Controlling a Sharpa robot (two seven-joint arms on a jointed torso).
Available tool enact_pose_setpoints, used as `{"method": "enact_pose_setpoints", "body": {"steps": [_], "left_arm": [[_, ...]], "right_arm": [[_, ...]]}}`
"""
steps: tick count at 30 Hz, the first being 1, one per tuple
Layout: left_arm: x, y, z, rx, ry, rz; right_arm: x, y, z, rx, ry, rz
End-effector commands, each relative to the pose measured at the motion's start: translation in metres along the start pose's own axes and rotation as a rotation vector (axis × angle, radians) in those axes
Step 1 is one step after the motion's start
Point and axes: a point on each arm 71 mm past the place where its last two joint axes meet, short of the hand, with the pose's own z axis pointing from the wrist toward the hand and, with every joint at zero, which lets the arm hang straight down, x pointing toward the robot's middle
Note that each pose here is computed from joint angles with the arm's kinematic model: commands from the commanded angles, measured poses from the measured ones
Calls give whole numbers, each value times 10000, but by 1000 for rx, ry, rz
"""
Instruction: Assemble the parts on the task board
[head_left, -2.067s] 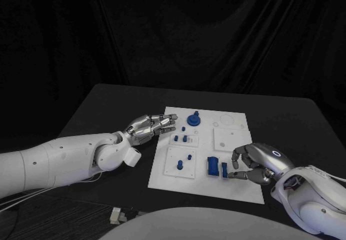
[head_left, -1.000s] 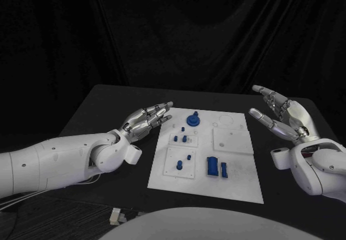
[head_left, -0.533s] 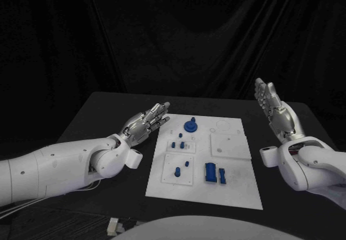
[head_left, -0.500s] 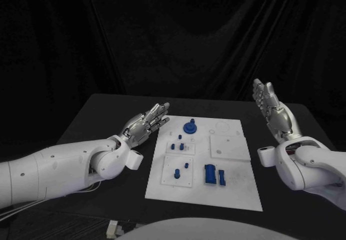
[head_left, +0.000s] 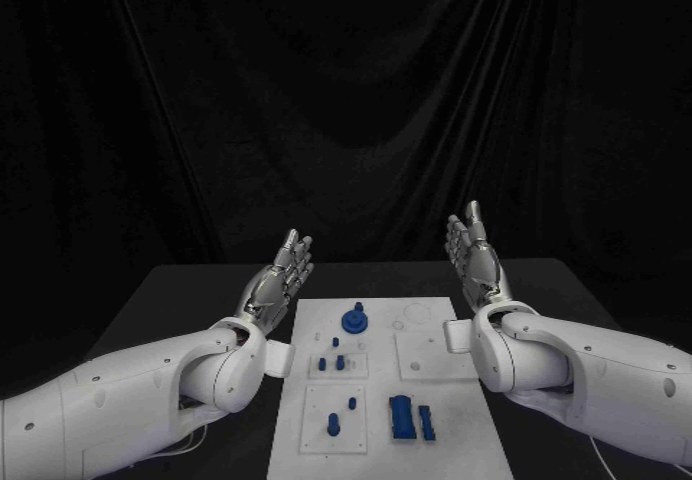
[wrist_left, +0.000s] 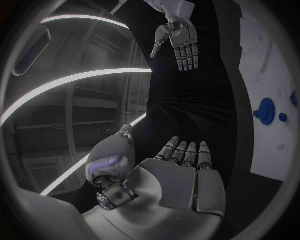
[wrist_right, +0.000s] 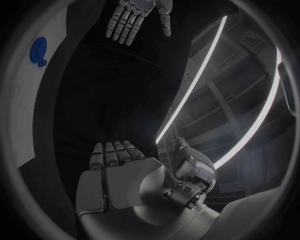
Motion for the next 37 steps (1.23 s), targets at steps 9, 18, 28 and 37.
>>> {"method": "enact_pose_setpoints", "body": {"steps": [9,18,28,37], "left_arm": [[-34,-103,77,-47,-297,110],[-32,-110,81,-48,-305,112],[-32,-110,81,-48,-305,112],[-32,-110,81,-48,-305,112]], "right_arm": [[-15,-66,12,76,-40,62],[-15,-66,12,76,-40,62],[-15,-66,12,76,-40,62],[-15,-66,12,76,-40,62]]}}
